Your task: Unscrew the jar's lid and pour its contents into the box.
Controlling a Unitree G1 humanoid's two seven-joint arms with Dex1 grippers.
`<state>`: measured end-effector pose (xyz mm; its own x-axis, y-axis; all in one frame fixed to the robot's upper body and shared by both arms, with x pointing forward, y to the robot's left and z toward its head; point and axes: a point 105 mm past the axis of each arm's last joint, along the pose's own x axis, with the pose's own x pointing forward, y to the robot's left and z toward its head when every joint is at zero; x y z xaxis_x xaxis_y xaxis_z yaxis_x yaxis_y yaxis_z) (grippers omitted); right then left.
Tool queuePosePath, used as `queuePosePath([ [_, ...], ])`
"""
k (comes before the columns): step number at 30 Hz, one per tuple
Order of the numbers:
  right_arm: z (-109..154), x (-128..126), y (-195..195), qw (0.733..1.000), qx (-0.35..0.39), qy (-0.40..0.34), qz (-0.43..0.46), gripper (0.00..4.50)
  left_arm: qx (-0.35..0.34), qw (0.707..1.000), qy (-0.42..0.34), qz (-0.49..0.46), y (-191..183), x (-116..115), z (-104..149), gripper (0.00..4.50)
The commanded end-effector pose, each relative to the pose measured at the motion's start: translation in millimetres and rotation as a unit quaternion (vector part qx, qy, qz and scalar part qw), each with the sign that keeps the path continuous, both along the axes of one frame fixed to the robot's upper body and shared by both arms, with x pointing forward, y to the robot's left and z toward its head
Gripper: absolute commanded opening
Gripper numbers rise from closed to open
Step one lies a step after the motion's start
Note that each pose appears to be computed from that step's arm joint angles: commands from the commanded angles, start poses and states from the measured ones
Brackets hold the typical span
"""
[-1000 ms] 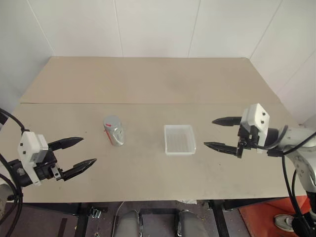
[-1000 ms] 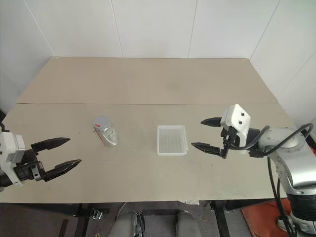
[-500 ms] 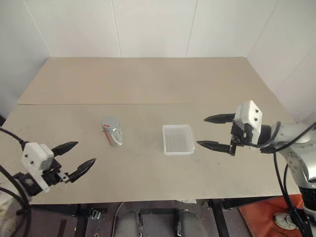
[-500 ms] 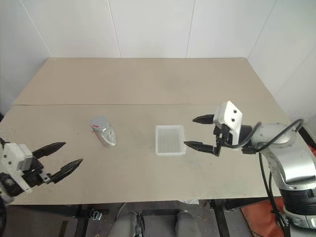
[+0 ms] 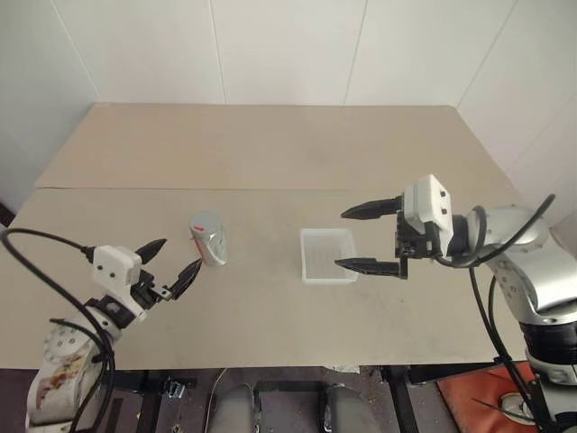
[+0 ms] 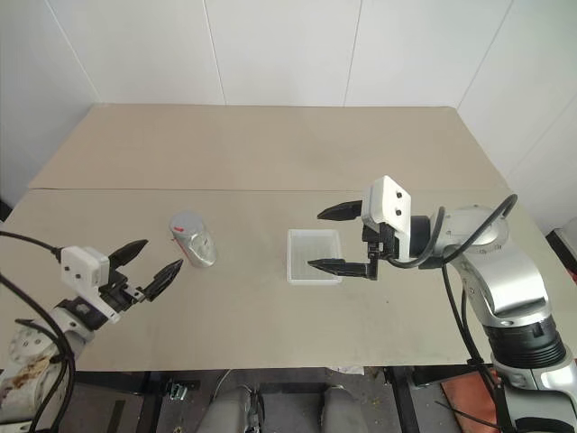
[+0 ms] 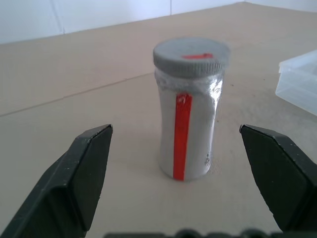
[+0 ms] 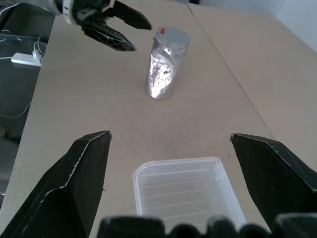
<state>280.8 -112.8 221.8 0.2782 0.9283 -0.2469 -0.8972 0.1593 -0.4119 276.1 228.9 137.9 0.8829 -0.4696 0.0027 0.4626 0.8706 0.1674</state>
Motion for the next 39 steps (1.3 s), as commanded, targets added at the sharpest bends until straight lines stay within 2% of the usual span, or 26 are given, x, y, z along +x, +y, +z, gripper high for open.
queuePosePath([
  [1,14.9,-7.3,1.9,0.999,0.009,-0.036,0.017,4.5,0.012,1.0,-0.017,-0.015,-1.5,6.1,5.7,4.47],
  [16,16.0,-14.4,-1.8,0.999,0.007,-0.043,0.016,4.5,0.009,0.998,-0.041,-0.042,-24.6,51.6,5.0,4.47],
  [19,16.9,-15.8,-1.7,0.999,0.008,-0.044,0.017,4.5,0.016,0.998,-0.048,-0.028,-25.5,62.3,2.9,3.93],
  [25,16.8,-17.5,-1.3,0.999,0.01,-0.046,0.013,4.5,0.006,0.997,-0.075,-0.031,-32.7,74.2,9.2,2.01],
  [29,17.6,-19.6,0.1,0.999,0.018,-0.048,0.009,4.5,0.015,0.994,-0.088,-0.058,-38.8,70.7,18.9,1.98],
  [34,31.0,-13.7,17.7,0.997,0.059,-0.057,0.014,4.5,0.032,0.981,-0.067,-0.177,-54.9,49.7,40.4,1.98],
  [39,54.2,-7.8,64.1,0.989,0.126,-0.037,0.066,4.5,0.053,0.936,-0.031,-0.347,-76.0,26.5,62.5,1.98],
])
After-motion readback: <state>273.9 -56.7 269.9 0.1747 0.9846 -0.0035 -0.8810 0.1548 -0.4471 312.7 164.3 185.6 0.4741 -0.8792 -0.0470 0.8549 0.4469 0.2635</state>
